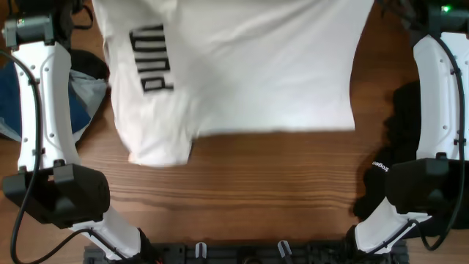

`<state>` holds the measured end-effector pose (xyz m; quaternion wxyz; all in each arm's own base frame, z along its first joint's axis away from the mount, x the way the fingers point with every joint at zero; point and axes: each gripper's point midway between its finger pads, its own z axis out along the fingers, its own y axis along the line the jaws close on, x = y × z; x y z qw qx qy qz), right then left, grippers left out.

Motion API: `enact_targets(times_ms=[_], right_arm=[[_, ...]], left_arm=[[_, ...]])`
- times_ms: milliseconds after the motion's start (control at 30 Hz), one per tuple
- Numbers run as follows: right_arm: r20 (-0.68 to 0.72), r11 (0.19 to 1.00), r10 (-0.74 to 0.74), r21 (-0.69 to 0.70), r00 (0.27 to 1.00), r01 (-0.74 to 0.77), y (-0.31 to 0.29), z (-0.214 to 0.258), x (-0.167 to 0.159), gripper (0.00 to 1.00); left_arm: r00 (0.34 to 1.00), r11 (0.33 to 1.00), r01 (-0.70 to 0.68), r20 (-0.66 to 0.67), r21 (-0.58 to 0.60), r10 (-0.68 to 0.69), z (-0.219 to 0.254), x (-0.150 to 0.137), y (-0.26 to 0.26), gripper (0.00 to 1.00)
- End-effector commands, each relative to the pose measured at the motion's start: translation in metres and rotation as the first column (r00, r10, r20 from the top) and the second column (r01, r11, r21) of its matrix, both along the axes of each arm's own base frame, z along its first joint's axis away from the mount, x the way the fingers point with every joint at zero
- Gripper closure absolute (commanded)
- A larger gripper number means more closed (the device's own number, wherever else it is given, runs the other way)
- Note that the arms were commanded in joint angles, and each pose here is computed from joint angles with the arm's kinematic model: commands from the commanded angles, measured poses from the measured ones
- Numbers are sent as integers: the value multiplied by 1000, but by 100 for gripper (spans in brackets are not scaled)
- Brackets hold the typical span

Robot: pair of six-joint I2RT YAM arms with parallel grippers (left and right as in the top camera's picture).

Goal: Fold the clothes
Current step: 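Pull the shirt edges outward with both grippers to flatten it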

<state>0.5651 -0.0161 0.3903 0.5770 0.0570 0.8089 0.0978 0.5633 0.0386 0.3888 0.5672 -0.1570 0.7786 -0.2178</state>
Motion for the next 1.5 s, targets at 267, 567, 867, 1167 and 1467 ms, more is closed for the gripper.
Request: enact_targets(times_ms=[267, 567, 867, 1167, 1467], right_arm=[[-333, 979, -177, -152, 926, 133, -31, -23, -70, 96], [-926, 989, -137, -150, 351, -8, -24, -235, -189, 96], [-970, 969, -243, -243, -8, 42, -50, -270, -277, 96], [-972, 982, -182, -172, 145, 83, -42, -288, -259, 96], [-796, 1000, -8, -2, 606, 10, -21, -279, -141, 96]], left_arm=[[888, 998, 55, -456, -33, -64, -19, -116, -17, 96], [57, 981, 73, -981, -182, -186, -255, -259, -32, 96], [-119, 996, 0, -989, -93, -93, -305, -358, -33, 96], [220, 995, -94, -973, 46, 66, -264, -332, -11, 96], [544, 985, -164, -828, 53, 135, -268, -226, 8, 96]])
